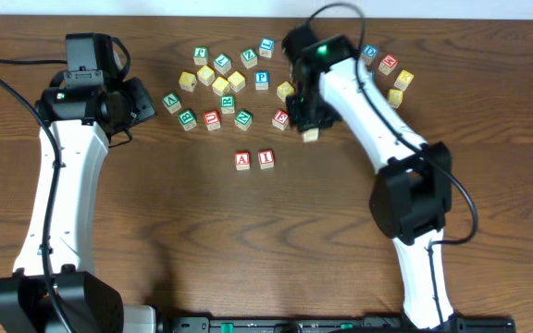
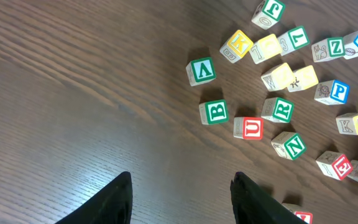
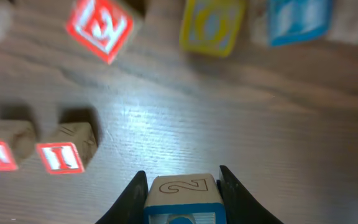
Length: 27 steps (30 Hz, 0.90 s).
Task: Spell out AI2
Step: 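Carry the blue 2 block and lower it right of the I block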
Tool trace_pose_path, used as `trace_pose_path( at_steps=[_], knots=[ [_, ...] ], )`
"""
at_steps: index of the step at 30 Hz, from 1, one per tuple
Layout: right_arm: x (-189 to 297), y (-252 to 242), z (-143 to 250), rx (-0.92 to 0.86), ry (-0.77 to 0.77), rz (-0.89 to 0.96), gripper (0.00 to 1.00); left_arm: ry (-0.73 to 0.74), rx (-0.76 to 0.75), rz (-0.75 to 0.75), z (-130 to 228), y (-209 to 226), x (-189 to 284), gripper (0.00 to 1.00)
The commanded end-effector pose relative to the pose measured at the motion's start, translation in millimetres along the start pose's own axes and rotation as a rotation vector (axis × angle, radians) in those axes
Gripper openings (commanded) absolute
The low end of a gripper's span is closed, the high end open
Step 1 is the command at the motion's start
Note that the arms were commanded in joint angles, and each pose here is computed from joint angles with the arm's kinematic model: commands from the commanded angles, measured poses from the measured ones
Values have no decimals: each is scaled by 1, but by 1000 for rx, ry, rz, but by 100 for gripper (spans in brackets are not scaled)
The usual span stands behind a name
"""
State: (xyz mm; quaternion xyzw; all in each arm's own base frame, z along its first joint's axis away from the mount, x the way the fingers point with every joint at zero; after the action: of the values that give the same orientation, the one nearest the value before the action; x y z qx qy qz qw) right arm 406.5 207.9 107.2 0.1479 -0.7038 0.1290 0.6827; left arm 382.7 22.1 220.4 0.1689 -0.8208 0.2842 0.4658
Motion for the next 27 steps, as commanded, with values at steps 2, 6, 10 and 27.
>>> trace_pose_path(
  at_steps=[2,6,10,27],
  knots=[
    [-28,18,17,7,77,-5,18,-29,-16,8,-7,-3,7,51],
    [-46,27,25,12,97,-2,18,-29,-16,8,-7,-3,7,50],
    [-60,35,21,26,65,-6,18,-29,-16,8,-7,-3,7,50],
    [-71,42,15,7,18,11,26,-29,-16,8,-7,-3,7,51]
  ],
)
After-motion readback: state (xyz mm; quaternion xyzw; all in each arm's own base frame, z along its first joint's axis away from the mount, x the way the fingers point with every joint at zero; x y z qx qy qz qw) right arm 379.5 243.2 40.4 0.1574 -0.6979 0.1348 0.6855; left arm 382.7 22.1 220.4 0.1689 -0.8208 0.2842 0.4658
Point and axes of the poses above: each gripper's point midway between its finger pads, its own x axis back along the fingers, its own y axis along the line the jaws close on, z = x × y, the point moved 3 cm from there along x, back along the fingers, and after that the axes turned 14 degrees about x, right-handed, at the moved point
